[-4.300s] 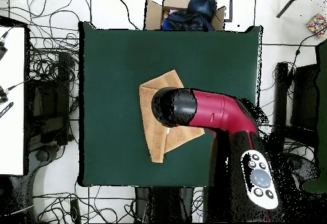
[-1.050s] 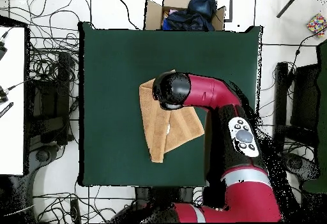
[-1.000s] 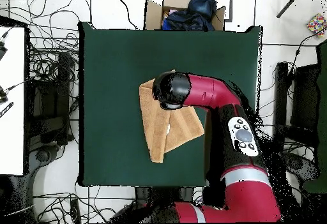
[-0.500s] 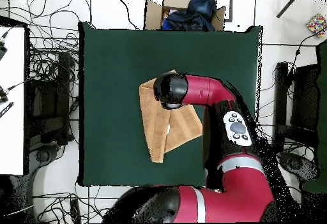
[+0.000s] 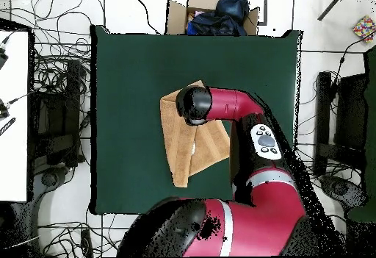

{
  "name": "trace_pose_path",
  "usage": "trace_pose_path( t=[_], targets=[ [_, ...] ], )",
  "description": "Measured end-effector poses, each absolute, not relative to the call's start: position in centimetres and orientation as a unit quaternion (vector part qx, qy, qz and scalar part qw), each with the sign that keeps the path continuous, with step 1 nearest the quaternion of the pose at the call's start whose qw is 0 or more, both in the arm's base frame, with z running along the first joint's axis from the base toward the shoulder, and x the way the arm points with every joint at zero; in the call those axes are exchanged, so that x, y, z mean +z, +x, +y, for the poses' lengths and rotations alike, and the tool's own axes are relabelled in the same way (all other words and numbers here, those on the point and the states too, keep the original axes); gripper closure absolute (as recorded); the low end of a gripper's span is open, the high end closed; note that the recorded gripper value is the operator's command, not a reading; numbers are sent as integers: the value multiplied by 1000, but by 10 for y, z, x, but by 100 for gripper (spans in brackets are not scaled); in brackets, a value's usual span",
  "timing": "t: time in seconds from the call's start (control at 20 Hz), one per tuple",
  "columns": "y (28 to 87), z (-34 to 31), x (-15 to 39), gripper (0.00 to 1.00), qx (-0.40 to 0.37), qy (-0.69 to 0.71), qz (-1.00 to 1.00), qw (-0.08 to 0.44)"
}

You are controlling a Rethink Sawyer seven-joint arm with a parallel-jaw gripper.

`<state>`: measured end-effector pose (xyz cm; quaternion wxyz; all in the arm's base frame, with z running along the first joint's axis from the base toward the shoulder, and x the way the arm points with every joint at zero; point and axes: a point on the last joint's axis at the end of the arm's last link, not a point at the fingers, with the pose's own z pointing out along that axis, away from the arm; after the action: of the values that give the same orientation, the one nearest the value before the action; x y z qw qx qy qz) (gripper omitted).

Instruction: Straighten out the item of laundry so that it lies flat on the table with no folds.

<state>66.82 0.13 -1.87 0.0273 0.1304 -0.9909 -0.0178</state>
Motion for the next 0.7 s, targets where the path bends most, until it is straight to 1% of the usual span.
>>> trace_pose_path(
  t=[0.35, 0.7],
  targets=[
    [669, 1, -18, 0, -17, 130, -991, 26],
    [678, -2, -5, 0, -12, 130, -991, 15]
  ],
)
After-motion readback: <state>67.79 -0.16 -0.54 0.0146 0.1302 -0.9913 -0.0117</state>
